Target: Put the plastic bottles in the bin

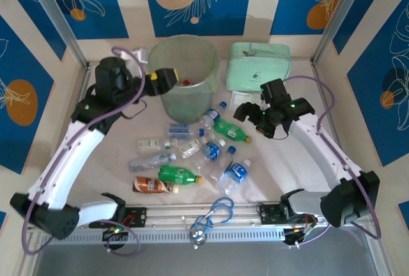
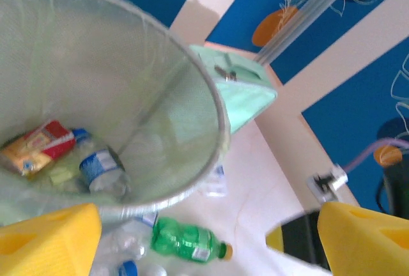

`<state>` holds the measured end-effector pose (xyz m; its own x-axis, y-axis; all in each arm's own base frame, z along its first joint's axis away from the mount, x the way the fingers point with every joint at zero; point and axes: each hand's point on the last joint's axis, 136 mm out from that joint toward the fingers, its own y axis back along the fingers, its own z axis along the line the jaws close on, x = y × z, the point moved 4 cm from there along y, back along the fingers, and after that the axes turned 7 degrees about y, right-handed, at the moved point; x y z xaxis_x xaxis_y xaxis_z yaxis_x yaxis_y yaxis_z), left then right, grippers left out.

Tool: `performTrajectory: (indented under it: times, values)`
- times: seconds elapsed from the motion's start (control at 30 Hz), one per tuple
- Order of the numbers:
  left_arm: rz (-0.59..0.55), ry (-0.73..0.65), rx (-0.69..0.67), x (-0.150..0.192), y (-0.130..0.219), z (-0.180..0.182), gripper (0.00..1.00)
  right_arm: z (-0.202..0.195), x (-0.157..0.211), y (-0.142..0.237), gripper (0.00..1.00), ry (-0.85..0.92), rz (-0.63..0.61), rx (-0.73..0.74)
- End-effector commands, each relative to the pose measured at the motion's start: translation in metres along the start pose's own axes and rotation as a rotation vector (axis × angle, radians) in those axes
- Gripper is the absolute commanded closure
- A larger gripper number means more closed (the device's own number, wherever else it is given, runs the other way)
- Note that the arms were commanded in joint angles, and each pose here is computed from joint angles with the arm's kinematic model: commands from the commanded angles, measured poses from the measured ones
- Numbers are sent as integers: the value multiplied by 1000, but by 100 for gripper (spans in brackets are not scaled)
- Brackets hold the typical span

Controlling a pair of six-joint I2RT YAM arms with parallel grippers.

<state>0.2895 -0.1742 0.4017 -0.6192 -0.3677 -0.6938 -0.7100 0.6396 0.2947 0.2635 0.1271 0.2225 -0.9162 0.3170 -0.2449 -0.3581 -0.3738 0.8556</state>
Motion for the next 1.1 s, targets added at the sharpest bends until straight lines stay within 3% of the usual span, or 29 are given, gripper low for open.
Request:
performTrajectory:
  times: [0.0,0.2,0.47,0.7,1.07]
  values:
    - [29,28,53,24,6,6,13,14,-20,-11,13,-28,-32,-26]
    - [79,72,61,58,19,22,15,32,-53,-39,30,-168,-68,12]
    - [64,77,54,66,32,25,17,41,-97,-100,34,-289,-84,79]
    - [55,55,70,72,42,26,16,28,-112,-151,38,-357,-18,71]
    - [70,51,60,77,42,29,15,34,-122,-183,37,-347,19,48]
